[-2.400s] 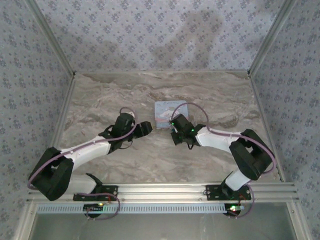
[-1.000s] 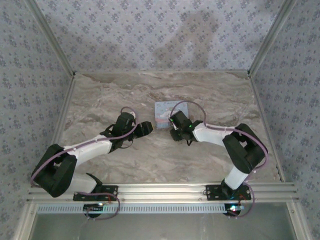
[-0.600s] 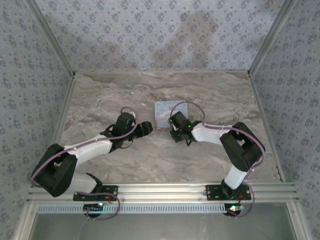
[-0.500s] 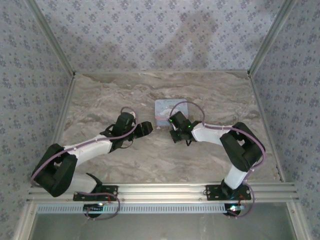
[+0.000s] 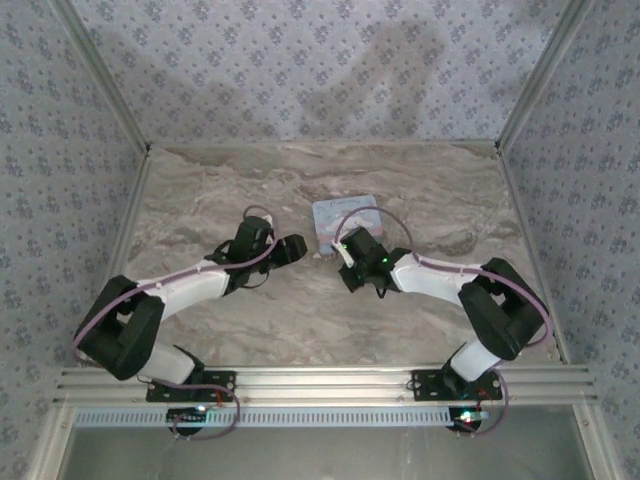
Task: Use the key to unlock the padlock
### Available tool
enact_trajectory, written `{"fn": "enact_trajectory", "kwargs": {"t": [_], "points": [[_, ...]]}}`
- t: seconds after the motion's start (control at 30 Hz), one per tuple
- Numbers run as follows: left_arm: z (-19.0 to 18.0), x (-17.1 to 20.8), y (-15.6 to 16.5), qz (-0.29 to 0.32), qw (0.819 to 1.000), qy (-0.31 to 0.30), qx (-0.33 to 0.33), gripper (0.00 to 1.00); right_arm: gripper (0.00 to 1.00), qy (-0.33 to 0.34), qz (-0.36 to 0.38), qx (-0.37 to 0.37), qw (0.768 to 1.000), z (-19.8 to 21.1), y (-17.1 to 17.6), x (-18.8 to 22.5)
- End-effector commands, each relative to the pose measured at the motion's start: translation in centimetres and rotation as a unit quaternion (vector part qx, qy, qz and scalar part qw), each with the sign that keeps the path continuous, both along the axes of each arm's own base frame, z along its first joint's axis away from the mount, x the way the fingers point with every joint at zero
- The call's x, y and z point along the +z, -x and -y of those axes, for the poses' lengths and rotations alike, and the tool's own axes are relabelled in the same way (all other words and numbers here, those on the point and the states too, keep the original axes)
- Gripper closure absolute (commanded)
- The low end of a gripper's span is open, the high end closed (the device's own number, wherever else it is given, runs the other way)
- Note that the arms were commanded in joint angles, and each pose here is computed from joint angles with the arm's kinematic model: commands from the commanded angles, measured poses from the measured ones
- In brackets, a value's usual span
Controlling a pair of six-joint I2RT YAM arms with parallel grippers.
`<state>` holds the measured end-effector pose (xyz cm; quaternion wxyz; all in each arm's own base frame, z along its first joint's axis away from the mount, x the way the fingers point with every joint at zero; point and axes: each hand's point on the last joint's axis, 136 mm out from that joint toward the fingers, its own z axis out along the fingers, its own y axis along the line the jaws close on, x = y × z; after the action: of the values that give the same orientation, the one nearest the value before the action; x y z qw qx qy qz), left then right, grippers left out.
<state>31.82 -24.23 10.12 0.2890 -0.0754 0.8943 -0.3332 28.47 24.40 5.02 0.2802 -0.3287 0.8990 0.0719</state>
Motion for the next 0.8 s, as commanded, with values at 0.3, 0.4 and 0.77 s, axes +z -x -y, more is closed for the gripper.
{"fn": "enact_trajectory", "kwargs": {"t": [0.3, 0.4, 0.77], "points": [[1.5, -0.3, -3.9, 0.002, 1.0, -0.008, 0.015, 0.28, 1.0, 0.027, -0.075, -0.018, 0.997, 2.5, 1.9, -0.3], [1.8, -0.5, -4.2, 0.0, 1.0, -0.008, 0.014, 0.28, 1.0, -0.001, -0.101, -0.085, 0.991, 4.3, 1.3, -0.1], [3.1, -0.7, -5.8, 0.01, 1.0, 0.004, 0.009, 0.28, 1.0, 0.026, -0.044, -0.119, 0.992, 5.7, -1.2, 0.3]]}}
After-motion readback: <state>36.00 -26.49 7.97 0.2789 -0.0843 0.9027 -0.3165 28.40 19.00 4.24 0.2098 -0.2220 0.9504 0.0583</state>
